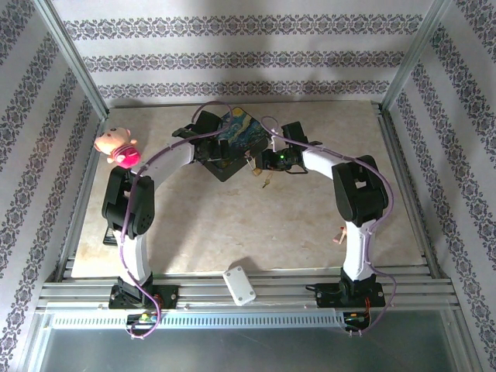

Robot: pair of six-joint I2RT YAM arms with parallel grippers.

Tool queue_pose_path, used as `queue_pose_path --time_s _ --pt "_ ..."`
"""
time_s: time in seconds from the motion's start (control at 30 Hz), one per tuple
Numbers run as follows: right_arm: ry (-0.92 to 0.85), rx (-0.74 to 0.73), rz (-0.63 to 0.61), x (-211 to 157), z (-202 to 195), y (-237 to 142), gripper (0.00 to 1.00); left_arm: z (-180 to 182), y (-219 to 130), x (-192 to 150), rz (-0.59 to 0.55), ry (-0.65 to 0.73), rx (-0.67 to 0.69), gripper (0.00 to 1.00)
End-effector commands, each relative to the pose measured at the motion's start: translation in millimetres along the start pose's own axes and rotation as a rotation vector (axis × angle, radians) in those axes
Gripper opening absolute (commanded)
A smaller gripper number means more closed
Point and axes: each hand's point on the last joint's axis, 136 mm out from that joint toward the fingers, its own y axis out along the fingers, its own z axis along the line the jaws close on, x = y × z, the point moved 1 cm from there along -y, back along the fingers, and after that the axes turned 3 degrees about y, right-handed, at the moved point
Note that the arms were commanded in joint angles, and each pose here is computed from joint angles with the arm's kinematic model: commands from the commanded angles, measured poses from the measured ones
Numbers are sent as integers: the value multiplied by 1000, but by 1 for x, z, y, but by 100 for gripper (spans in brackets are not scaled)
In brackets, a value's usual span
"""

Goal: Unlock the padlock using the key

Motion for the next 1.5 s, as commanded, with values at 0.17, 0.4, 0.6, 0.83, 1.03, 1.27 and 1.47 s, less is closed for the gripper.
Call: queue_pose_path --time_s 0.17,0.4,0.6,0.83,1.03,1.27,1.47 --pt "-21 31 10 15 -2 11 47 8 8 4 26 22 30 99" --pt "-22 68 30 20 3 27 47 6 11 1 38 16 23 99" --pt "-24 78 47 15 3 36 43 5 14 0 42 7 17 99" --pt "-12 91 26 13 6 34 16 6 16 -1 48 4 21 99" --pt "37 113 -15 17 15 25 0 6 18 -3 50 -2 22 99" --pt "169 119 -79 18 19 13 0 7 20 -4 49 -6 27 99" --pt "302 165 -131 20 22 12 0 8 21 -6 49 -7 30 99"
